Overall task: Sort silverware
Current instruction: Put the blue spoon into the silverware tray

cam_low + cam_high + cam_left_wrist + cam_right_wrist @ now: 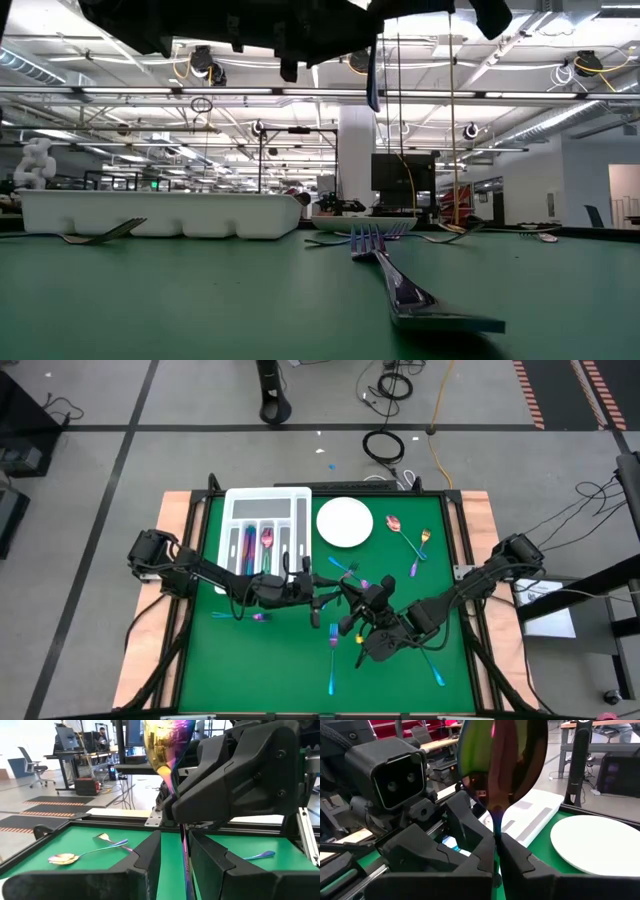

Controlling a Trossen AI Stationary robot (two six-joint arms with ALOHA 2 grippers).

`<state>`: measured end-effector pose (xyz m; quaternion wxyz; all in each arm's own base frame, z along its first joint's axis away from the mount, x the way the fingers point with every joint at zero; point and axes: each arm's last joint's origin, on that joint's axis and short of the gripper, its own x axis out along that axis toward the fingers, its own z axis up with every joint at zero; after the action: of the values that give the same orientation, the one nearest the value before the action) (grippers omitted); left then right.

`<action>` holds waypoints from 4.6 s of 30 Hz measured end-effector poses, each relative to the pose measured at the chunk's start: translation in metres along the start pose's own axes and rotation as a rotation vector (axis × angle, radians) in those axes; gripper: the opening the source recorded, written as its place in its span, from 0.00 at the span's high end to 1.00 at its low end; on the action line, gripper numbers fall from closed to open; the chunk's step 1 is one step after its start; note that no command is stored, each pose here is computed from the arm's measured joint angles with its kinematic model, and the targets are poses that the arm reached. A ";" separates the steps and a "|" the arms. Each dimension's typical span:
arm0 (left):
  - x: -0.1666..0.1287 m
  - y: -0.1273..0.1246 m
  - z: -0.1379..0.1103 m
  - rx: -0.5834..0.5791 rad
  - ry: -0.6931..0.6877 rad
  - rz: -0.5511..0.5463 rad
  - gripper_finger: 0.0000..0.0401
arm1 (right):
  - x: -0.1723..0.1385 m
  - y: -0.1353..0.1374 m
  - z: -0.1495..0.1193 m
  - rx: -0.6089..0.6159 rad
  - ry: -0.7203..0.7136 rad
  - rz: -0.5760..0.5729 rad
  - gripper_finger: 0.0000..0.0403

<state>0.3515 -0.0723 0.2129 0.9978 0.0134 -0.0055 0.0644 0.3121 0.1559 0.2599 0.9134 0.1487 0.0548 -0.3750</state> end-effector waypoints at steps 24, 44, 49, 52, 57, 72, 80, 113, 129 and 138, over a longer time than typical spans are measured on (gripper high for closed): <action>0.000 0.000 -0.002 0.037 0.019 0.025 0.99 | 0.001 0.000 0.001 -0.032 0.020 0.016 0.85; -0.019 0.015 0.036 0.018 0.048 0.047 1.00 | -0.045 0.005 0.003 -0.139 0.076 0.177 0.63; -0.041 0.032 0.066 -0.070 0.077 0.033 1.00 | -0.055 0.006 0.001 -0.186 0.078 0.206 0.63; -0.058 0.045 0.083 -0.136 0.102 0.032 1.00 | -0.056 0.005 0.000 -0.218 0.078 0.206 0.63; -0.087 0.063 0.097 -0.265 0.187 0.085 1.00 | -0.056 0.002 0.002 -0.351 0.067 0.202 0.63; -0.128 0.108 0.069 -0.588 0.528 0.532 1.00 | -0.072 -0.053 0.021 -0.484 0.265 0.127 0.63; -0.136 0.133 0.031 -0.702 0.663 0.640 1.00 | -0.074 -0.060 0.023 -0.468 0.279 0.097 0.63; -0.152 0.166 -0.037 -1.088 0.657 0.660 1.00 | -0.073 -0.058 0.024 -0.448 0.271 0.100 0.63; -0.143 0.176 -0.066 -1.100 0.782 0.723 1.00 | -0.071 -0.056 0.024 -0.453 0.268 0.111 0.63; -0.141 0.176 -0.067 -1.094 0.792 0.683 1.00 | -0.071 -0.056 0.024 -0.452 0.269 0.112 0.63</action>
<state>0.1900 0.0858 0.1492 0.7143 -0.5103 0.3183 0.3579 0.2216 0.1583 0.2850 0.9272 -0.0078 0.2497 -0.2790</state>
